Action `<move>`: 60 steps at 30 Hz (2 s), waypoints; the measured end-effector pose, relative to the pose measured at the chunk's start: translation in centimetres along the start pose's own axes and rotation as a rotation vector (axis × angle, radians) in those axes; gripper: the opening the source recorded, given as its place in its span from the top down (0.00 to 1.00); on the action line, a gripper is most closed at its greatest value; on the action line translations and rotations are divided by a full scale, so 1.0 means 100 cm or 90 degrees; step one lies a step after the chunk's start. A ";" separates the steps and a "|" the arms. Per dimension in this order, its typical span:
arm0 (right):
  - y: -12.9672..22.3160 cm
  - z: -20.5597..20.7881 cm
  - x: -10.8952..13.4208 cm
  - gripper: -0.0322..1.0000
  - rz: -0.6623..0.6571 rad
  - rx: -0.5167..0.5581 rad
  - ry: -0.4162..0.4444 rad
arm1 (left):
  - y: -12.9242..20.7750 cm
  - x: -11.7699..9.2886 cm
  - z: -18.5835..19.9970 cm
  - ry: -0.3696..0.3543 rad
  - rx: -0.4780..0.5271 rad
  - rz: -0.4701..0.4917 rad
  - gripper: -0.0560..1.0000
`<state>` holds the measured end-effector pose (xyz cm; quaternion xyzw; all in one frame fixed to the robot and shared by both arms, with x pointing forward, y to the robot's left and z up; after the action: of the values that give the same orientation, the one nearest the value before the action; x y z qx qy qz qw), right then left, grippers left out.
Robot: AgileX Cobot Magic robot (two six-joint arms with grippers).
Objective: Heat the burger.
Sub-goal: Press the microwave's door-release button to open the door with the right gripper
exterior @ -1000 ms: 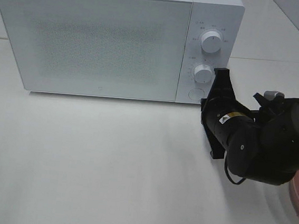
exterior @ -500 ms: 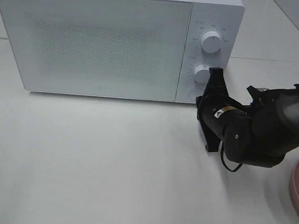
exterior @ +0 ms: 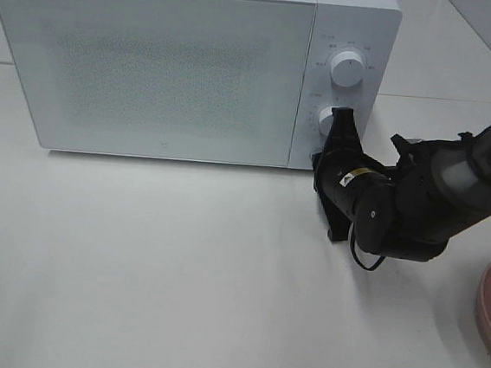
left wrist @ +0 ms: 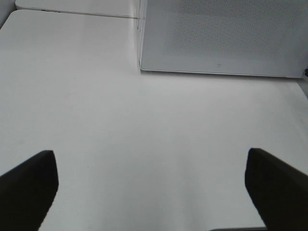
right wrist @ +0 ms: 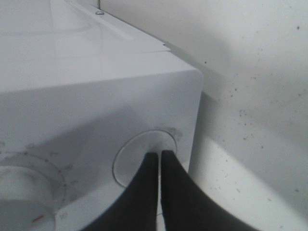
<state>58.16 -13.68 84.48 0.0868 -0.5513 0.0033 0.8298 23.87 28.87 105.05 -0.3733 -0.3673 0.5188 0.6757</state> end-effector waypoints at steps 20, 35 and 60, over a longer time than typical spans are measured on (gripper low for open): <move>-0.004 -0.001 0.004 0.97 -0.019 -0.030 -0.036 | 0.000 0.000 0.000 0.000 0.000 0.000 0.02; 0.003 -0.006 0.007 0.97 -0.015 -0.012 -0.031 | 0.000 0.000 0.000 0.000 0.000 0.000 0.02; 0.008 -0.018 0.010 0.97 -0.041 -0.092 -0.035 | 0.000 0.000 0.000 0.000 0.000 0.000 0.02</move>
<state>60.13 -12.76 84.82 0.0448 -0.5697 -0.0655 0.8180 23.87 28.87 105.05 -0.3733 -0.3673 0.5188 0.6757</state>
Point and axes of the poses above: a point on each arm's last joint axis where the gripper is mounted, z pointing back along that axis away from the gripper, x along the wrist's bending axis when the last joint is at zero, y = z × x, the point moved 1 cm from there along -z, pointing out along that axis toward the gripper, and after that the axes turned 13 degrees about -z, right-handed, at the moved point
